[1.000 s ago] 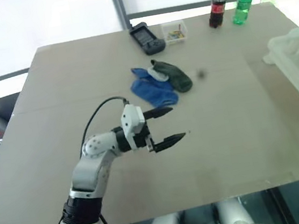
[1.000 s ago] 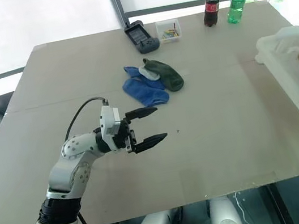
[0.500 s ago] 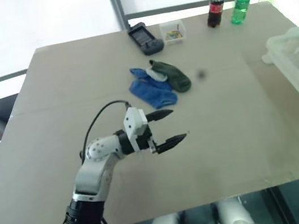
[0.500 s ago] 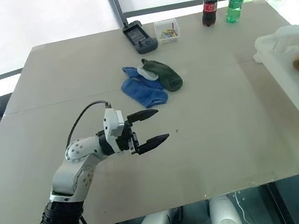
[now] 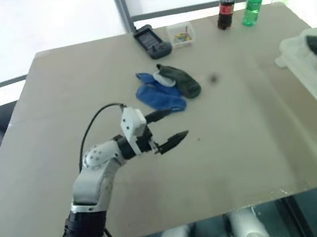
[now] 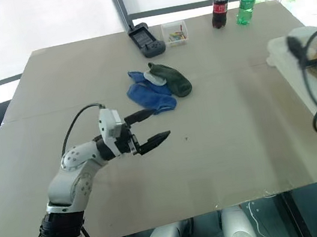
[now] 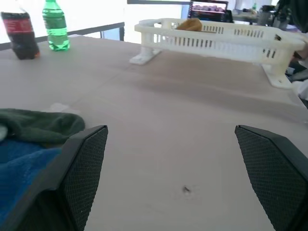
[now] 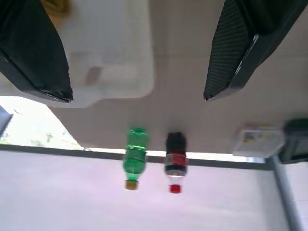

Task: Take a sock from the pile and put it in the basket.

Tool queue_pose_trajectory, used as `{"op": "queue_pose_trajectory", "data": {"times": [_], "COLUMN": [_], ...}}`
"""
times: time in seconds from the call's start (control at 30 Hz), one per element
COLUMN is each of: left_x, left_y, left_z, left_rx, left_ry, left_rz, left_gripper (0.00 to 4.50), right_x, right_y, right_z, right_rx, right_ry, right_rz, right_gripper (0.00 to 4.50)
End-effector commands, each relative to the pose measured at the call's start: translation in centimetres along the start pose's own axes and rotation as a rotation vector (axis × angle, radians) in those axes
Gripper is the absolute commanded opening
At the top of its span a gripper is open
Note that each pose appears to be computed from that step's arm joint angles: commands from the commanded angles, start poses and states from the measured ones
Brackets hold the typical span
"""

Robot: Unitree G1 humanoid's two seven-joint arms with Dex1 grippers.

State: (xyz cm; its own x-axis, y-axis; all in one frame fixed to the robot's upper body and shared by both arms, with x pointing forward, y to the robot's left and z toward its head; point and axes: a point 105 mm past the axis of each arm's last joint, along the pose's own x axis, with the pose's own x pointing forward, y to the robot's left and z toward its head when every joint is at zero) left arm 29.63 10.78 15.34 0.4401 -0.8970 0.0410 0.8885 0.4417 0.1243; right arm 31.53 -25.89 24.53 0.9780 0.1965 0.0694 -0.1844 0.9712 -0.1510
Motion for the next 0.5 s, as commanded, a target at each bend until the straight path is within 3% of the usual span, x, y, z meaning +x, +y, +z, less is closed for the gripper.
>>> {"op": "queue_pose_trajectory", "data": {"times": [0.03, 0.27, 0.5], "left_x": [-1.8, -7.1, -12.7], "left_y": [1.6, 2.3, 0.5], "left_z": [1.7, 2.0, 2.0], "left_rx": [0.003, 0.074, 0.032], "left_ry": [-0.028, 0.079, 0.227], "left_rz": [0.072, 0.245, 0.292], "left_gripper": [4.50, 4.50, 4.50], "right_x": [-0.6, -3.9, -7.9], "right_y": [3.7, 6.9, 6.2], "right_z": [-0.4, -5.2, -6.5], "right_rx": [-0.105, -0.179, -0.182], "right_ry": [-0.005, 0.155, 0.273], "right_rz": [0.180, 0.440, 0.525], "right_gripper": [4.45, 4.45, 4.45]}}
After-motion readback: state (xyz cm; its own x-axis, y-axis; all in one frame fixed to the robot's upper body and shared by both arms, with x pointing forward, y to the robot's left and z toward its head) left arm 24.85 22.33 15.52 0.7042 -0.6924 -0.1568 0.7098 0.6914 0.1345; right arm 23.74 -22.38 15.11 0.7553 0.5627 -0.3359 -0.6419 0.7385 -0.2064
